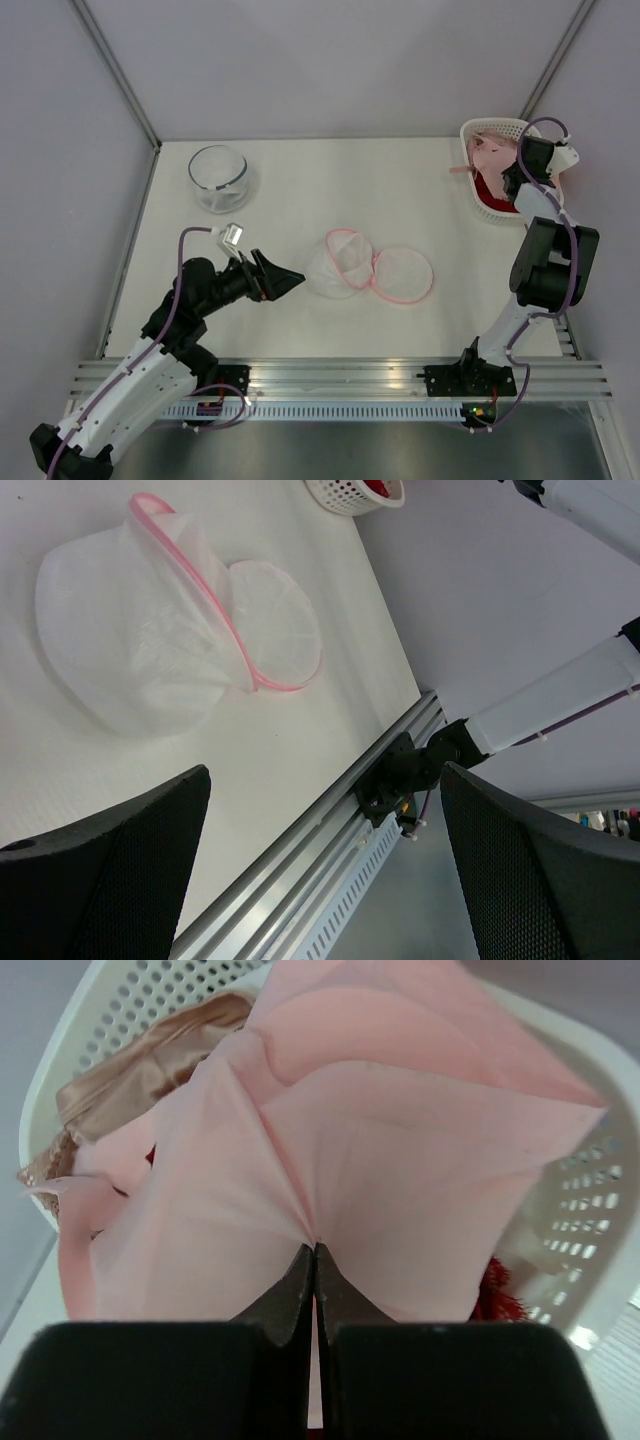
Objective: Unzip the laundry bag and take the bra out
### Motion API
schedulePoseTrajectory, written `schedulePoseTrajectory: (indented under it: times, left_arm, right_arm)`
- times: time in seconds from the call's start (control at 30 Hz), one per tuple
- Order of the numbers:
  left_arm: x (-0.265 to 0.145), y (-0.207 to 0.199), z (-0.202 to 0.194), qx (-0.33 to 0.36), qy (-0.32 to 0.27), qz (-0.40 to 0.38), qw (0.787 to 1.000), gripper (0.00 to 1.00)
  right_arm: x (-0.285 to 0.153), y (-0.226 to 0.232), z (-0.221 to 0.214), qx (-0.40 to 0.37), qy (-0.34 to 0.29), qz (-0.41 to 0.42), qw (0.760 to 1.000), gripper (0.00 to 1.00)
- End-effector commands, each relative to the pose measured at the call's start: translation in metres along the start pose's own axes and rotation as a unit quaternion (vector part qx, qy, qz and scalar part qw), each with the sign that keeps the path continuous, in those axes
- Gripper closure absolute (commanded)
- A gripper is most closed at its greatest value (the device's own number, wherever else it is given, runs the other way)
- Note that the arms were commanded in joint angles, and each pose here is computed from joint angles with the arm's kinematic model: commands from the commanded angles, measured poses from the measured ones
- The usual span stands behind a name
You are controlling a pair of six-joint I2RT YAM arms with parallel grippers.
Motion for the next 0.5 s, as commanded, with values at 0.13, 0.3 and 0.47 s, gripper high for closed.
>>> schedulePoseTrajectory:
  times: [0.13, 0.3, 0.47]
  left_arm:
    - [-0.003, -0.005, 0.0, -0.016, -0.011, -0.02, 1.0, 0.0]
    - [-0.004, -0.006, 0.001, -0.017, -0.013, -0.02, 1.0, 0.0]
    - [-0.007, -0.01, 0.003, -0.021, -0.018, -0.022, 0.999, 0.0]
  right_arm:
    - [-0.006, -0.019, 0.037, 0.034, -0.054, -0.066, 0.996, 1.0]
    - [0.009, -0.012, 0.032, 0.034, -0.021, -0.056, 0.998, 0.99]
    - [0.007, 0.009, 0.033, 0.038, -0.01, -0.003, 0.999, 0.69]
Point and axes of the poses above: each gripper's point midway between its finger pads, its own x axis out along the fingers, its own y axis along the line the jaws close on, z = x × y, the point moved 2 cm from there along -x, back along the fingers, and after that the axes turned 13 degrees about x, right-handed, at the moved point
